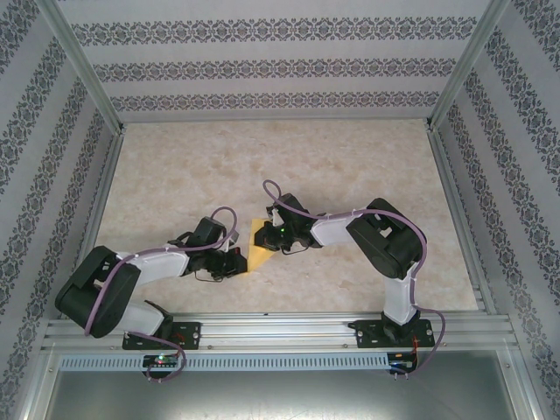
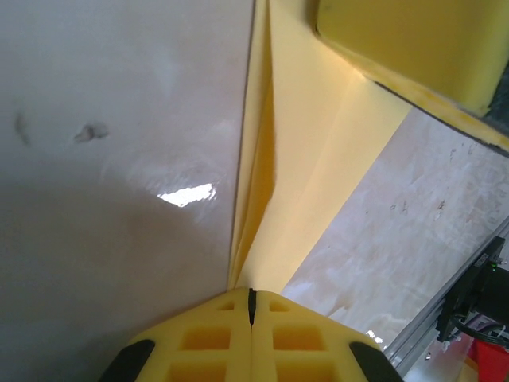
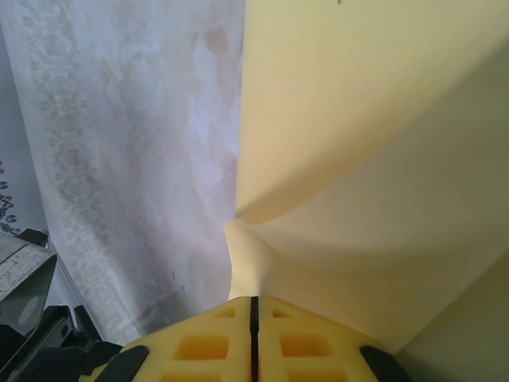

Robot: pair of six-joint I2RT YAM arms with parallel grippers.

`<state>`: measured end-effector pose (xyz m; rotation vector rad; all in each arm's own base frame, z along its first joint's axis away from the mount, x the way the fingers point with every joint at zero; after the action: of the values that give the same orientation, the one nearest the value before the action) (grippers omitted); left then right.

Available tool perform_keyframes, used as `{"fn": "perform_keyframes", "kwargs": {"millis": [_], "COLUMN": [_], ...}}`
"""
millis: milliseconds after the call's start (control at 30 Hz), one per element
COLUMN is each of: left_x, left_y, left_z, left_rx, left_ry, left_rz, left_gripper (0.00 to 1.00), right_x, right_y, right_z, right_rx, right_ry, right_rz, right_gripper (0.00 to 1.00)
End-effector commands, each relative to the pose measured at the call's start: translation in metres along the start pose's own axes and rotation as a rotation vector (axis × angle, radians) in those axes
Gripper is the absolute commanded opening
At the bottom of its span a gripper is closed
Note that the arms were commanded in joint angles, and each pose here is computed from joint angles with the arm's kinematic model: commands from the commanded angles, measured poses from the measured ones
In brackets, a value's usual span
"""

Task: Fold a paper plane with a square sheet of paper (pick it up from the middle)
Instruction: Fourth fold the wing at the center of the table.

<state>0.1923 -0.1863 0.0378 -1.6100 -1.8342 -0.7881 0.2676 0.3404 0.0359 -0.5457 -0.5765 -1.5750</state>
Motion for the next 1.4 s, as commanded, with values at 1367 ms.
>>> {"fn": "perform_keyframes", "kwargs": {"millis": [1367], "left_x": [-0.006], "left_y": [-0.04], "left_z": [0.039], "left_rx": [0.094], "left_ry": [0.185], "left_rz": [0.148], "left_gripper": [0.03], "right_x": [-0.009], "right_y": [-0.014], "right_z": [-0.053], "right_rx": [-0.05], "right_ry": [-0.225], "right_rz": [0.026], "right_gripper": [0.1]}}
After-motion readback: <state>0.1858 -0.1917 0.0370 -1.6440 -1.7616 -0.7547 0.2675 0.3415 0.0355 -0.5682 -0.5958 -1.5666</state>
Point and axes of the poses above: each hand's point on the last joint's axis, 136 mm out from that joint toward the fingers, its own x axis back along the fingers, its own z axis along the line the jaws close on, y = z × x, the point moved 3 cm from there along x, back along the fingers, and after that the axes turned 2 degrees about -x, right-handed, at the moved point
